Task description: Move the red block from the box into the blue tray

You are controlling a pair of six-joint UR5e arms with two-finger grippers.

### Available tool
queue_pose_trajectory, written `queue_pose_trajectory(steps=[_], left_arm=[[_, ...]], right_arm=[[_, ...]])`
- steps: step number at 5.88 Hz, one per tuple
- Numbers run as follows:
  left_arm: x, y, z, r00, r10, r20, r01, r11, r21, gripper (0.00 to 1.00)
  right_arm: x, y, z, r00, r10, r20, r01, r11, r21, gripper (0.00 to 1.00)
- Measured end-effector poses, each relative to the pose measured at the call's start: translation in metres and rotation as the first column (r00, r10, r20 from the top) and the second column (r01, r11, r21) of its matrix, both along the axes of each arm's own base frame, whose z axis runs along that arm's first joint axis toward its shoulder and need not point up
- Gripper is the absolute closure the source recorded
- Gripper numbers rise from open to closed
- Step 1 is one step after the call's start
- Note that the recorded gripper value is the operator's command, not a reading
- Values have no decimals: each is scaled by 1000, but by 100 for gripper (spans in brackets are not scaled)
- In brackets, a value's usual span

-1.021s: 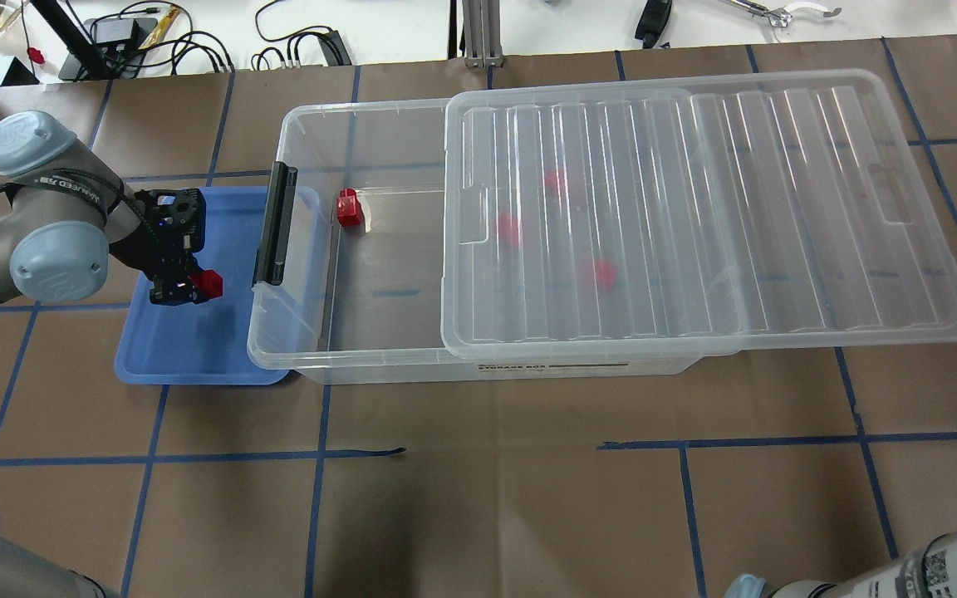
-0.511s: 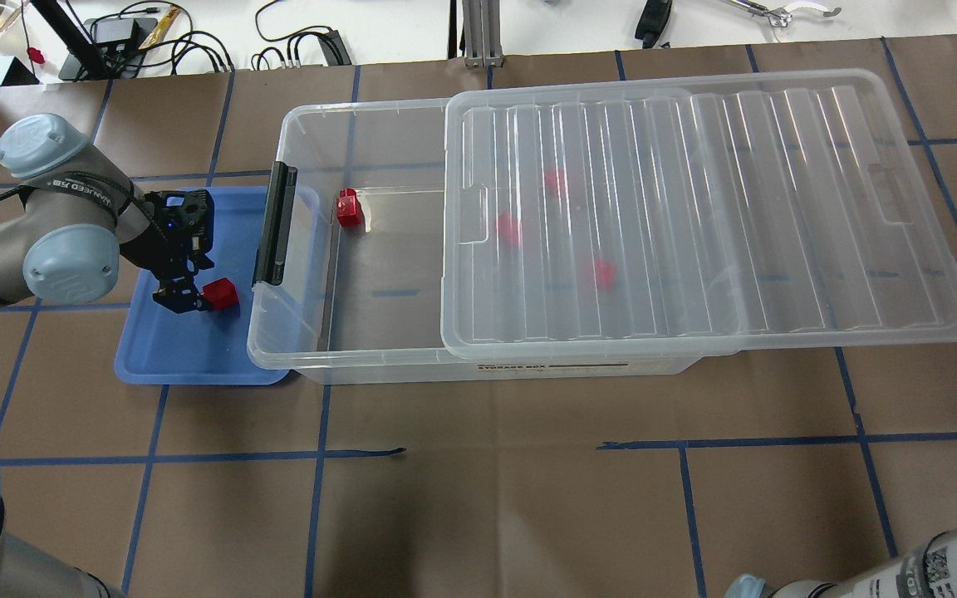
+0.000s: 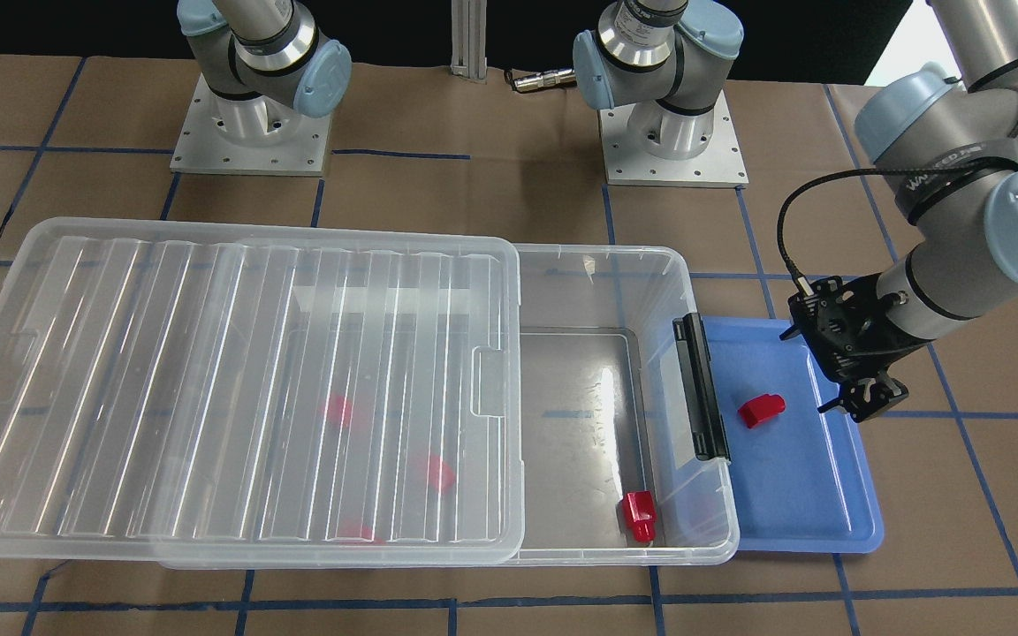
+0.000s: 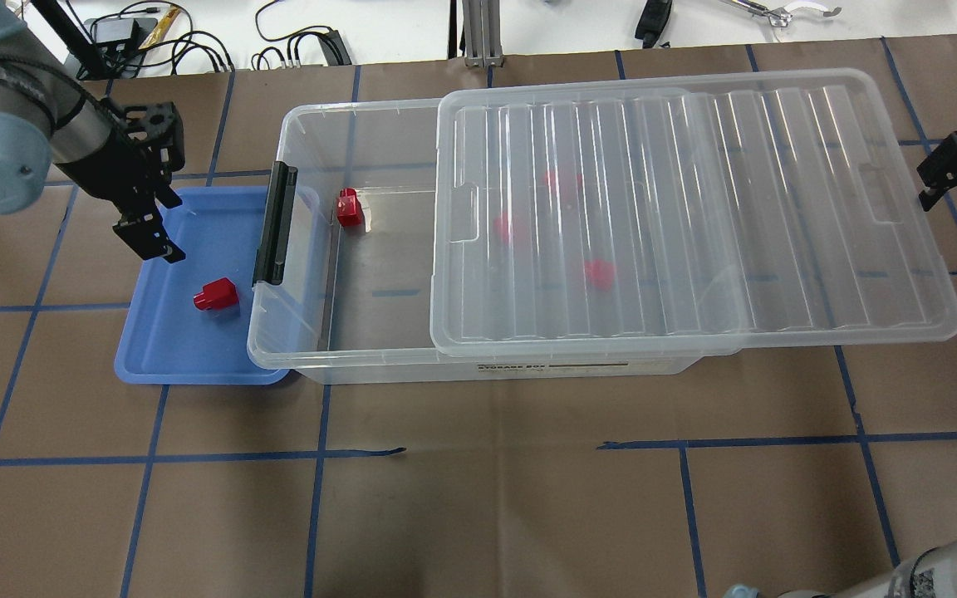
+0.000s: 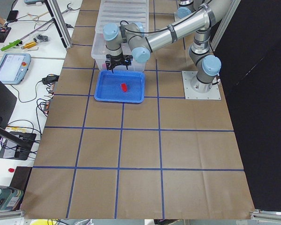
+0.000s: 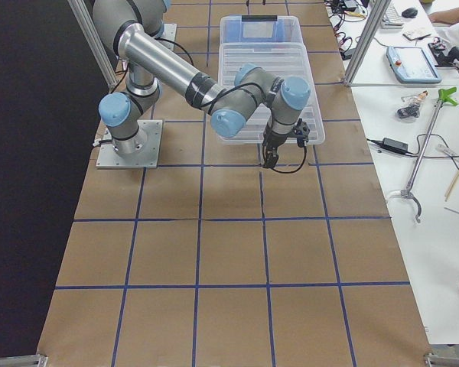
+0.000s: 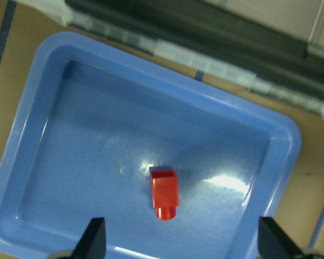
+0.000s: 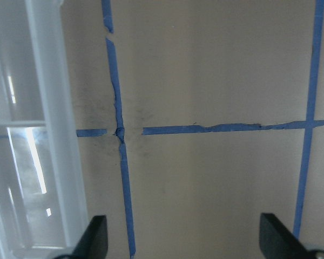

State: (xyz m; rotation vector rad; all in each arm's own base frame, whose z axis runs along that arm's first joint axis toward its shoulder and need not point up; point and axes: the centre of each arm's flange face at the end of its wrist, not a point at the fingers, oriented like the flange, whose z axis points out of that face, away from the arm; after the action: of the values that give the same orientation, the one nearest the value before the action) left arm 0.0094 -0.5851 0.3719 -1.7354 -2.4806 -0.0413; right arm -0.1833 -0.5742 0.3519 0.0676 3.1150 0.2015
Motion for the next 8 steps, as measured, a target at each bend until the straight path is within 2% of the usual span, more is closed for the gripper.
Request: queue_pose_trajectory(steps=[1,2,3,4,5,7,8], left_arm=[[-42,1,48,998,67,21,-67,997,34,2],[-81,6,81,990,133,54,-135,990,38,2],[-112,14,103,965,251,78,-253,967,19,2],[-128,21,111,918,384,95,-387,922,10,2],[-141,30,113,868,484,111,-487,873,6,2],[-149,73,129,776,618,126,-619,785,-37,2],[-146,90,132,698,704,133,-704,708,-56,2]], right_arm=[[15,3,1,1000,-8,-1,8,1000,1,0],[30,7,0,1000,-10,0,10,1000,6,0],[50,9,1,1000,-21,-4,21,1000,9,0],[70,11,3,999,-36,-12,36,999,10,0],[90,13,4,999,-46,-17,46,999,12,0],[125,18,2,998,-63,-25,63,998,20,0],[144,19,2,997,-66,-30,67,998,22,0]])
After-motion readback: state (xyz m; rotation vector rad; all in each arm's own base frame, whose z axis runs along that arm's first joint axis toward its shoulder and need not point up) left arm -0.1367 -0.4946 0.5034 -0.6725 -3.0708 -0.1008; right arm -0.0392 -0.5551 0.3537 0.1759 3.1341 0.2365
